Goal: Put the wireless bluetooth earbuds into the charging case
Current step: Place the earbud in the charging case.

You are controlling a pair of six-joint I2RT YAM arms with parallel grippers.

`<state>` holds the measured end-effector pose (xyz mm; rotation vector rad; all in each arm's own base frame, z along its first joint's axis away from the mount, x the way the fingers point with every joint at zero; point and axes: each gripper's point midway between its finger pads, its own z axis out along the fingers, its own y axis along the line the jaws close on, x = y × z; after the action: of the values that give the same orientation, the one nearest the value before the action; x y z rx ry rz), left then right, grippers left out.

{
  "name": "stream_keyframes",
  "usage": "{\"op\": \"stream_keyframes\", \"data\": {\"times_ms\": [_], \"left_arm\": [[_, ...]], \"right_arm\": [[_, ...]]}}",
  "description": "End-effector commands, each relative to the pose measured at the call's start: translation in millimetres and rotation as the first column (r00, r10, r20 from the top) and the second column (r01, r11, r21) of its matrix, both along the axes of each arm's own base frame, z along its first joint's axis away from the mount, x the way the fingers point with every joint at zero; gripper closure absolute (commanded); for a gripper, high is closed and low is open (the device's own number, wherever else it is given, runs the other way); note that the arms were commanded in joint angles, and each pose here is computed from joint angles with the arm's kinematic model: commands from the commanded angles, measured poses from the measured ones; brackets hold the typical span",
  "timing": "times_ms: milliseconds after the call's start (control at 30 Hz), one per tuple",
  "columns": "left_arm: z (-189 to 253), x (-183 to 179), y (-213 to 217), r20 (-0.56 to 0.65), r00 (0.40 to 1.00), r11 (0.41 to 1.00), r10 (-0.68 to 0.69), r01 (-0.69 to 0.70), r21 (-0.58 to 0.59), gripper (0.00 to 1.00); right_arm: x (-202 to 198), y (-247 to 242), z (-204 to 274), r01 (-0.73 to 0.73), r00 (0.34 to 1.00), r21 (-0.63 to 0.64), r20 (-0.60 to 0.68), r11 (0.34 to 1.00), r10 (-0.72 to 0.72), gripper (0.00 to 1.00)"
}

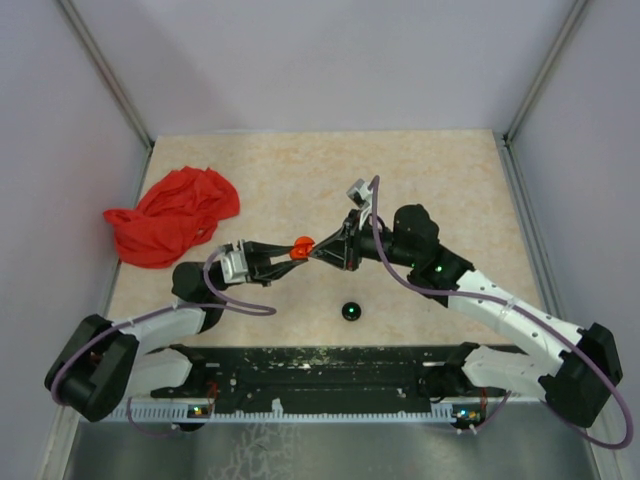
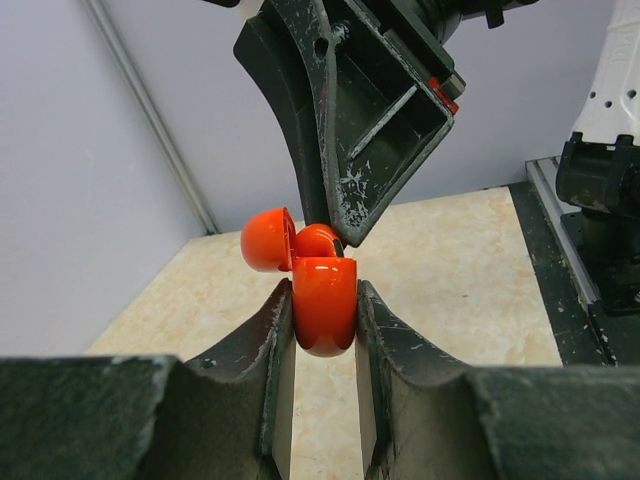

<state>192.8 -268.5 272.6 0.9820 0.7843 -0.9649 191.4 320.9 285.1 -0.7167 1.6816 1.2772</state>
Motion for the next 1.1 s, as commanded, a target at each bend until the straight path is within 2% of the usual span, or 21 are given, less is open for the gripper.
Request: {"op": "stream_keyframes", "data": {"times_ms": [0,167,333,433,600,800,1067], "left_arm": [[2,2,1,0.055,0.998,0.999,0.035,-0.036,0.017,0.99],[2,4,2,0.074,0.996,0.998,0.053,-0.055,0.024,0.99],[-2,4,-1,0.093,0.994,0.997,0.052,-0.057,0.05,0.99],[-3,3,-2,0.104,0.993,0.997,0.05,-0.057,0.06,0.99],[-1,0,-1,0.112,0.992,0.997,0.049,-0.055,0.056,0.99],[-2,-1,-3,0.117,0.992,0.997,0.044,-0.051,0.059,0.99],[-3,0,-4,0.111,0.993,0.996,0.042,-0.05,0.068,0.99]], "right_arm": [[-1,-5,35,0.011,0.996,0.061,0.084,0.998,-0.016,0.86],[-3,-2,34,-0.011,0.998,0.052,0.068,0.999,0.007,0.87],[-6,4,40,-0.038,0.999,0.084,0.033,0.996,0.035,0.74],[-4,4,42,-0.022,1.0,0.093,0.016,0.995,0.021,0.71],[8,2,28,0.049,0.998,0.03,-0.042,0.998,-0.048,0.72],[3,6,28,0.004,0.998,0.029,-0.056,1.0,-0.003,0.74],[2,10,22,-0.013,0.997,0.02,-0.076,1.0,0.015,0.71]]}}
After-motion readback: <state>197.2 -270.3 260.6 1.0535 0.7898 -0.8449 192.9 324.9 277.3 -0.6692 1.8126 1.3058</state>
